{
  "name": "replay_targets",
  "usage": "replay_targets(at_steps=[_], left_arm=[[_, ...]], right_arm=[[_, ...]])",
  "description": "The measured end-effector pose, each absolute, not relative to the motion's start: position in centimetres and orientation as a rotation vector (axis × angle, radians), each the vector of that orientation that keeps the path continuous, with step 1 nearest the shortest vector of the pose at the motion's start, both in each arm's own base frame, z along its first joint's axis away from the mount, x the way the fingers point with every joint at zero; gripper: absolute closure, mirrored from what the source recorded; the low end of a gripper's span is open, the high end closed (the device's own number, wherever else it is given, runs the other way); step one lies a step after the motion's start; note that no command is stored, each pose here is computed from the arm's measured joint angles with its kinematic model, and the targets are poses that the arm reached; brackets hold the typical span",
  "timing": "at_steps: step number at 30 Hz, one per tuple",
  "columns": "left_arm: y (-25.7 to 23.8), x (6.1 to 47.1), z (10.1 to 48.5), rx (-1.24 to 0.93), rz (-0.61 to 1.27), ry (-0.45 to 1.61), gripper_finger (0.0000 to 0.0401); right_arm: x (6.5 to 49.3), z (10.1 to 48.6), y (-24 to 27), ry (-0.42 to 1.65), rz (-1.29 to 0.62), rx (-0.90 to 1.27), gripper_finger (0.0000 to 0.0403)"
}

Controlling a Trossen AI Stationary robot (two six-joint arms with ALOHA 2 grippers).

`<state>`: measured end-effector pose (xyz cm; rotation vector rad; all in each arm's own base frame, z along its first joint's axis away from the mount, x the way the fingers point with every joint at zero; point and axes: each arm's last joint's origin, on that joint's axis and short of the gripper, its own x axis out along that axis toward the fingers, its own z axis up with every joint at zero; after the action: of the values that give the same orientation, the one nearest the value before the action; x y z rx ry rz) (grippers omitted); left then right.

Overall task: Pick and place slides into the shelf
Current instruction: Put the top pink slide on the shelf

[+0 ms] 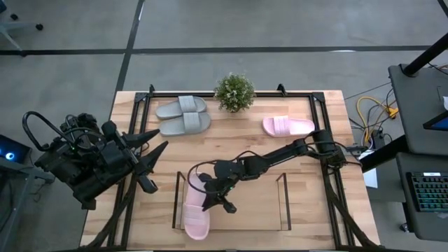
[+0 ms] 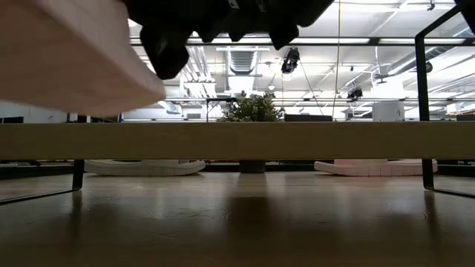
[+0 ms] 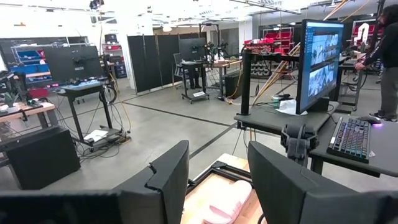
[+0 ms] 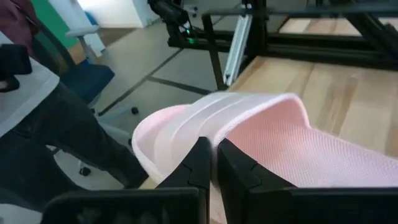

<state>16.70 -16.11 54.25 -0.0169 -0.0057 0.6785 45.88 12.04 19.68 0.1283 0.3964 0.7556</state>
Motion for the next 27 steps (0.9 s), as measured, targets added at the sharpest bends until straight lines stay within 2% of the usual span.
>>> replay_targets(at_steps=[13, 27], left_arm=[[-16.1, 16.7, 54.3, -0.021, 0.678, -0.007, 0.0250], [-16.1, 16.7, 54.2, -0.022, 0.679, -0.007, 0.0250]], right_arm=[[46.2, 19.3, 12.0, 0.362, 0.761, 0.081, 0.0395], [47.0, 16.5, 11.3, 0.384, 0.741, 0.084, 0.0395]])
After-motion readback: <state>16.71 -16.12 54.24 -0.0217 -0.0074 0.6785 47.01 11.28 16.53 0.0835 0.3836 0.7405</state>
